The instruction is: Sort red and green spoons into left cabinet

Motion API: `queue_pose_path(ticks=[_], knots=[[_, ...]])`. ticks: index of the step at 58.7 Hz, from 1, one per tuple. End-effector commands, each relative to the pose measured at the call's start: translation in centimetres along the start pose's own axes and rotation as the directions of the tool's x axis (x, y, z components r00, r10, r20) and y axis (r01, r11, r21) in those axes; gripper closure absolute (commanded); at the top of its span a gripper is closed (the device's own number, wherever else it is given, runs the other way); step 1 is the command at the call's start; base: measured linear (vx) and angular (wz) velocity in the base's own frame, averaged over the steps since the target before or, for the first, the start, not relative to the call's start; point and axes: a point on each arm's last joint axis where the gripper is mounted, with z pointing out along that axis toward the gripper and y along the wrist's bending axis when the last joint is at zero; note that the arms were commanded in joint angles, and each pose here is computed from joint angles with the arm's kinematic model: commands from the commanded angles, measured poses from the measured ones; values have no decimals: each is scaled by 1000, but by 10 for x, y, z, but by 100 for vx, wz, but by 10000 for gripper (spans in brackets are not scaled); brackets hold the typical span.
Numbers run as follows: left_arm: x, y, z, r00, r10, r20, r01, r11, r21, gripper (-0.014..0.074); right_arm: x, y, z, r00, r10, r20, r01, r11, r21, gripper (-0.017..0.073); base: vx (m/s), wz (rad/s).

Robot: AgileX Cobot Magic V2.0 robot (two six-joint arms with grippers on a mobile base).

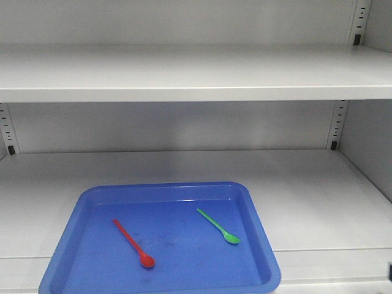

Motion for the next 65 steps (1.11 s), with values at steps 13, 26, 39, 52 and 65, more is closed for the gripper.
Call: queue_pose_path(ticks=[13,26,39,52,65], knots=[[-8,1,-1,996,-11,92,12,1000,-8,600,53,-7,-37,929,-273,248,276,961,21,571,0,0],[-8,1,-1,996,-11,92,12,1000,-8,600,106,-12,-50,899,-252,359,256,966,38,568,0,0],[-8,1,-1,996,-12,93,12,1000,-8,600,131,-13,-45,911,-165,378,174,985,8,568,0,0],[-9,1,-1,996,-12,93,12,1000,-8,600,128,-15,-47,898,-137,417,131,990,42,568,0,0],[-9,1,-1,996,-12,93,12,1000,-8,600,129,-16,-47,906,-107,410,101,994,35,568,0,0]])
